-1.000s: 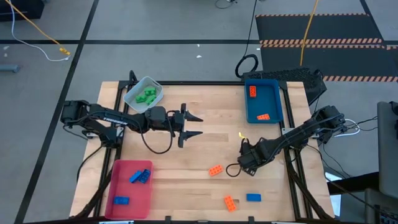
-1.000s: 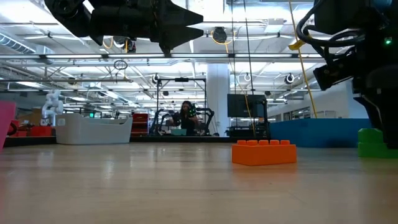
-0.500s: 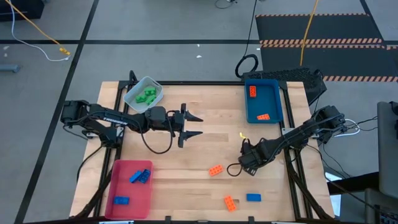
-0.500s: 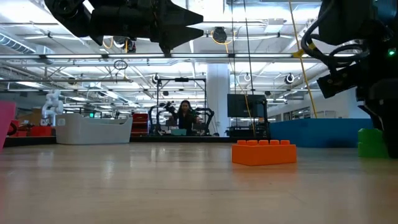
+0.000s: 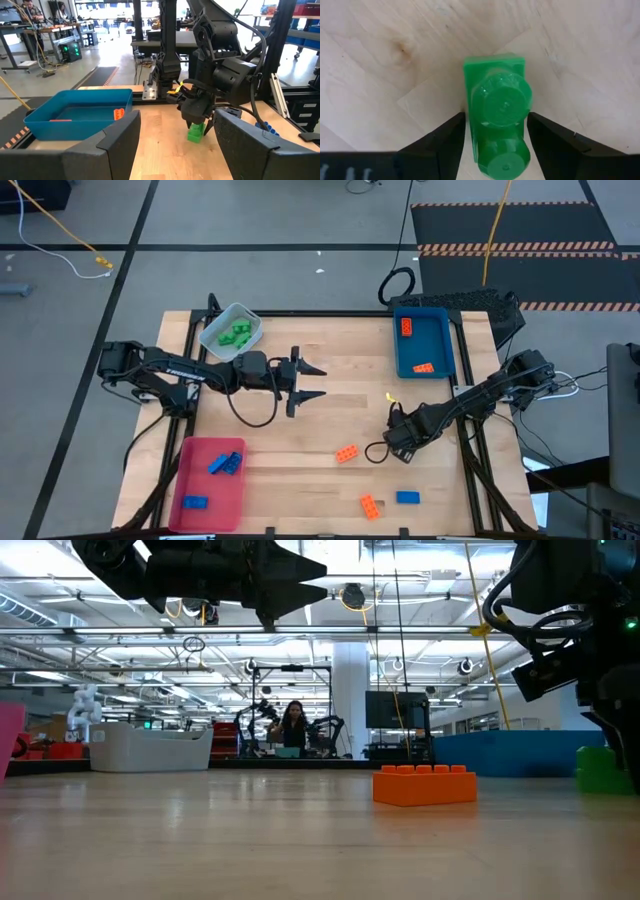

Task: Sort & place blocks by color
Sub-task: Put the green game piece into the gray bin, then put the orange game piece into the blue bin

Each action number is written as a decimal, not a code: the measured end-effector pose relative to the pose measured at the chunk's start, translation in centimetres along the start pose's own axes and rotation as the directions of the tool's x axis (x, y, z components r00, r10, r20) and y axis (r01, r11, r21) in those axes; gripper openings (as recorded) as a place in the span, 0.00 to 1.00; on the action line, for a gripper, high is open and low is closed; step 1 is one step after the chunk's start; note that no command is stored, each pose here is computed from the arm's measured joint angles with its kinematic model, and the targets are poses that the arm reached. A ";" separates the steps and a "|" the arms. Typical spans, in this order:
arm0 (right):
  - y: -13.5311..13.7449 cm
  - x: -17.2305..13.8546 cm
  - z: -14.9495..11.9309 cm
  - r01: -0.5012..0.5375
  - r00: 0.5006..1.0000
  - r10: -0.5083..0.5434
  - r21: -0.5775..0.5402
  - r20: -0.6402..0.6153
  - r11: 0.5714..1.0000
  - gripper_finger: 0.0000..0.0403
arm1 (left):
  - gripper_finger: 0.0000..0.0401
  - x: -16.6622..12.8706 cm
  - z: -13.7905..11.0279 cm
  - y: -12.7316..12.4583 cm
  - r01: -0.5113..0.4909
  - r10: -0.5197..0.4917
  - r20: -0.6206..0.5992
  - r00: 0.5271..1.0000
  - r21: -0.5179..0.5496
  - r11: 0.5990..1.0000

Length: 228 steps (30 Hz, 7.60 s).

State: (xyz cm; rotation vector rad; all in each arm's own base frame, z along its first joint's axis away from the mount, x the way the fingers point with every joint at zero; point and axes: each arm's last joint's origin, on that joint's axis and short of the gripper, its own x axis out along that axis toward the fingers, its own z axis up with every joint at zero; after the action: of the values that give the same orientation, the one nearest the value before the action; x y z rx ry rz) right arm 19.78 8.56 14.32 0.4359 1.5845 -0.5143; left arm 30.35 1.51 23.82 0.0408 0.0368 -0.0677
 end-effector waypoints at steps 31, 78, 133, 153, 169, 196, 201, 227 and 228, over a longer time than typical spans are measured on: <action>4.0 -9.0 6.7 0.191 0.686 0.054 -0.251 0.725 0.949 0.31 | 0.62 0.0 0.0 -0.4 0.017 -0.016 -0.005 1.000 0.052 0.999; 3.1 -12.5 12.5 0.172 0.401 0.298 -0.390 0.866 0.905 0.31 | 0.63 0.1 -0.6 -1.7 0.012 -0.005 -0.062 0.998 0.111 0.994; -4.9 -2.6 7.1 0.027 0.230 0.221 -0.233 0.948 0.972 0.41 | 0.32 -2.1 -1.1 2.3 -0.541 0.533 -0.255 0.807 0.045 0.840; -6.9 -2.3 3.7 0.072 0.111 0.265 -0.274 0.958 0.959 0.41 | 0.33 -11.0 -0.6 9.6 -0.951 0.741 -0.638 0.208 0.046 0.306; -6.7 -2.3 3.7 0.068 0.107 0.295 -0.303 0.950 0.951 0.41 | 0.41 -14.4 -2.3 10.5 -0.970 0.617 -0.787 -0.025 0.169 0.177; -6.5 -2.6 3.5 0.049 0.110 0.335 -0.341 0.936 0.939 0.41 | 0.68 -7.6 2.7 6.4 -0.565 0.440 -0.449 0.777 -0.190 0.803; -5.6 -3.8 4.2 0.021 0.197 0.414 -0.426 0.889 0.904 0.42 | 0.61 -5.5 3.3 4.5 -0.442 0.379 -0.331 0.864 -0.139 0.886; 5.4 -4.6 6.1 -0.057 0.602 0.577 -0.691 0.552 0.721 0.60 | 0.53 0.0 3.3 -0.9 0.110 -0.110 -0.004 0.994 -0.049 0.993; 5.8 -4.4 6.0 -0.034 0.606 0.580 -0.711 0.544 0.702 0.60 | 0.53 0.0 3.3 -1.1 0.121 -0.121 -0.006 0.993 -0.050 0.991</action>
State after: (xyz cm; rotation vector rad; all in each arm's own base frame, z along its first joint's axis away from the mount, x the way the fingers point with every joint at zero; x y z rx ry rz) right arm 28.35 10.09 18.05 -0.0480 0.7318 0.1873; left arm 30.40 0.24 27.05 -0.0106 0.0495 -0.1879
